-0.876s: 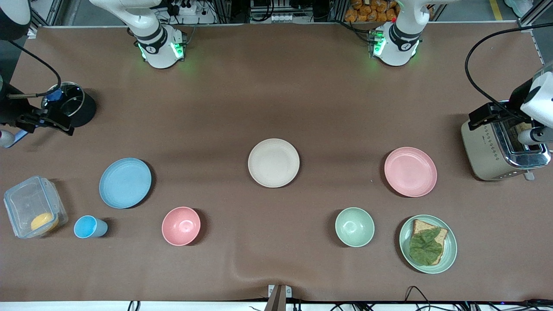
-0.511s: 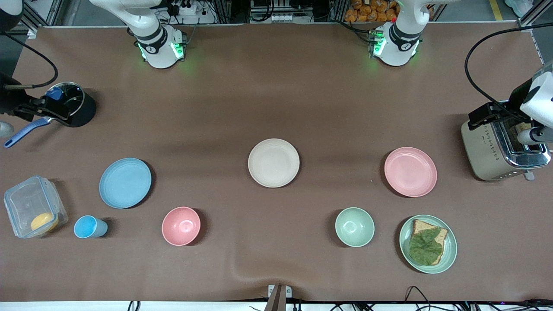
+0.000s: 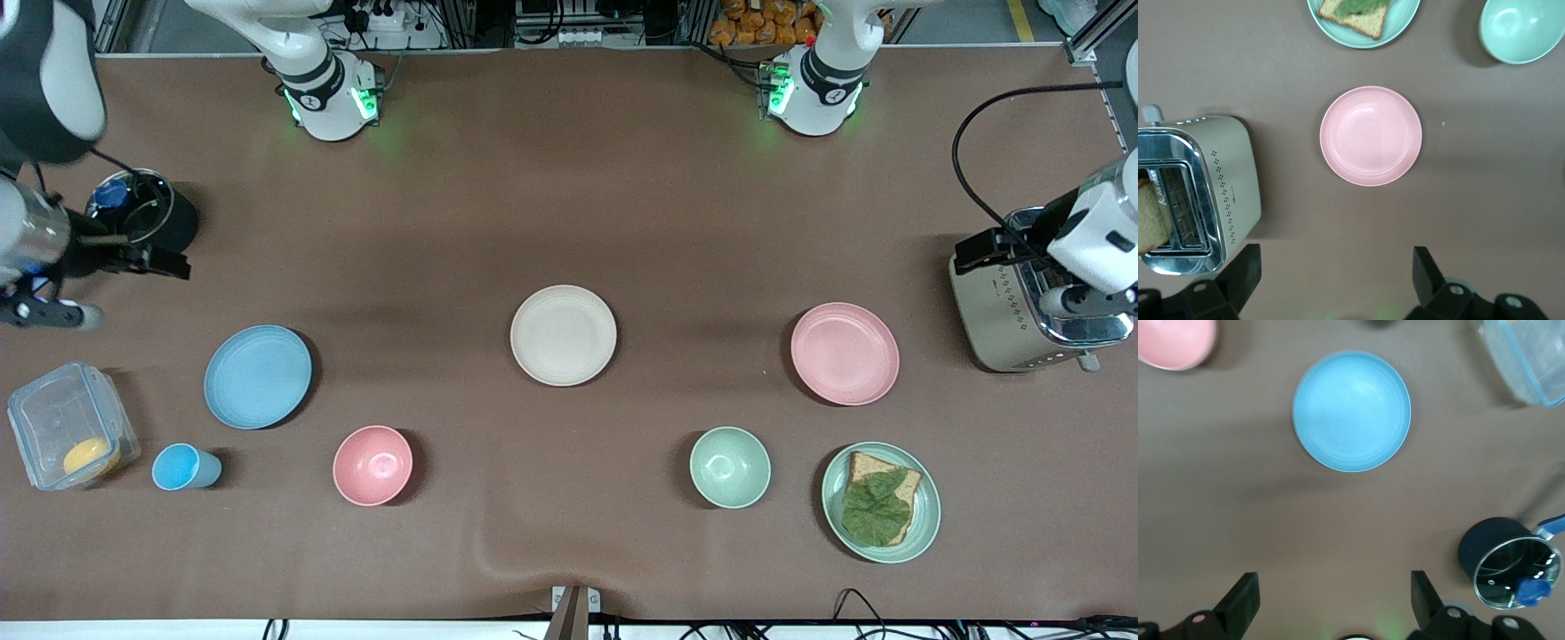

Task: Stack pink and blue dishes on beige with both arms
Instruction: 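Reach the right gripper to the blue plate while the left gripper reaches pink, then close the right gripper on the blue plate rim while the left grips pink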

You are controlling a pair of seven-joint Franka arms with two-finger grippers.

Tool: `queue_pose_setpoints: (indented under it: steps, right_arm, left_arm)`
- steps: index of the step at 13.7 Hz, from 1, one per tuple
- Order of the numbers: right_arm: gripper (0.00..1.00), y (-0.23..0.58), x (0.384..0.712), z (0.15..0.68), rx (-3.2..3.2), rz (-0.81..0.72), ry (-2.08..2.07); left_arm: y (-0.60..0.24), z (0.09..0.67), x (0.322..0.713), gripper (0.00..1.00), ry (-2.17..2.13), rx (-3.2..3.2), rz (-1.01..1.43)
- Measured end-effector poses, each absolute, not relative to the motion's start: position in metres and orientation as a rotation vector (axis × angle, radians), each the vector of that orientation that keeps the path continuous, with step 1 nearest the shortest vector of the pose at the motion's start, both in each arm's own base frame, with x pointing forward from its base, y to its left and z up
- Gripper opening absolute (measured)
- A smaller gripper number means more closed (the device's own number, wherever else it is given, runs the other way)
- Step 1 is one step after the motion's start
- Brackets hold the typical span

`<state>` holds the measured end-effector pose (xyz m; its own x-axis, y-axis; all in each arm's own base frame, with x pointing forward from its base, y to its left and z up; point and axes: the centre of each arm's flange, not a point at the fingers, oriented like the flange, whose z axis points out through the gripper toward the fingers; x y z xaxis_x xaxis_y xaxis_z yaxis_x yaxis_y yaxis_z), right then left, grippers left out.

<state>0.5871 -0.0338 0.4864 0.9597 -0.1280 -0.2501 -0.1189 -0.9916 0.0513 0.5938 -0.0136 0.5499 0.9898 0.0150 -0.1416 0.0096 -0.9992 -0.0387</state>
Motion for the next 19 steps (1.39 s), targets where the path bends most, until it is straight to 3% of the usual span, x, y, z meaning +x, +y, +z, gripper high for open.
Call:
queue_pose_setpoints:
  steps: [5, 11, 19]
  right_arm:
    - [1.00, -0.117, 0.603, 0.367, 3.084, -0.523, -0.266]
    - [1.00, -0.134, 0.613, 0.308, 3.099, -0.534, -0.229]
    - [1.00, -0.136, 0.625, 0.254, 3.115, -0.476, -0.161]
  left_arm:
    - [0.001, 0.430, 0.629, 1.00, -0.054, -3.094, 0.326]
    - [0.022, 0.308, 0.647, 1.00, -0.231, -3.081, 0.390]
    - [0.070, 0.225, 0.620, 1.00, -0.354, -3.097, 0.301]
